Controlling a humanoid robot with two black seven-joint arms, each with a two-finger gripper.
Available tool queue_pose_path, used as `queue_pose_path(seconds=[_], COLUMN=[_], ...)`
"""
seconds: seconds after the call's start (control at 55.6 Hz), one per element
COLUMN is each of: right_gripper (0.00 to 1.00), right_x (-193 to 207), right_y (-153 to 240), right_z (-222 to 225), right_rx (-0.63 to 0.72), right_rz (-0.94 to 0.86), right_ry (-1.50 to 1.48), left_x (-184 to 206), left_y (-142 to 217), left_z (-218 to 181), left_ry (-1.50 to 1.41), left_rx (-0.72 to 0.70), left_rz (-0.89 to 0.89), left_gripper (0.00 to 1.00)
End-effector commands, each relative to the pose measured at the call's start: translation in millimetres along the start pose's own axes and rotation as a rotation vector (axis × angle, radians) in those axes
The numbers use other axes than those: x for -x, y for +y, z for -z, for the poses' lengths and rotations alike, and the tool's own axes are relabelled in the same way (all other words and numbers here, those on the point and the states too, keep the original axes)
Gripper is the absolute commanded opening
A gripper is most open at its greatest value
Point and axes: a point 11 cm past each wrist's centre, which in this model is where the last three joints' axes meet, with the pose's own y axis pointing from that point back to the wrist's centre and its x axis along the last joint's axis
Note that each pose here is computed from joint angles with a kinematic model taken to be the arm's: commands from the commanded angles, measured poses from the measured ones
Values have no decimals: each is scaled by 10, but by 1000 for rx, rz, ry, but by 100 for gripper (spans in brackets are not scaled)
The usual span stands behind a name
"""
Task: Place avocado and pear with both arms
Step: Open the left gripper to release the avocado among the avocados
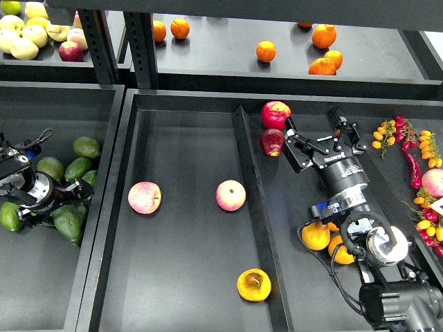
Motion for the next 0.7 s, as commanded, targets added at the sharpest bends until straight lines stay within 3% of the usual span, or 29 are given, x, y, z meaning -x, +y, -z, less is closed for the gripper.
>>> queue_pose_path(seconds=[0.0, 0.288, 0.54, 0.684], right_gripper=[100, 100, 100, 100], right_x=[-11, -32, -74, -112], right_y=[18, 48, 59, 75], right_z=[-7, -14, -89, -150], right_rx=[0, 1, 24, 43], right_rz=[-2, -7, -18, -28], right_ry=[-1, -4, -6, -8], left_x=[-153, -634, -657, -464], left_y=[131, 564, 790, 818], left_z=[-25, -8, -425, -665], left_ry=[16, 146, 382, 480], left_rx=[21, 115, 391, 529], left_rz=[-28, -103, 5, 135], left_gripper=[99, 99, 99, 99])
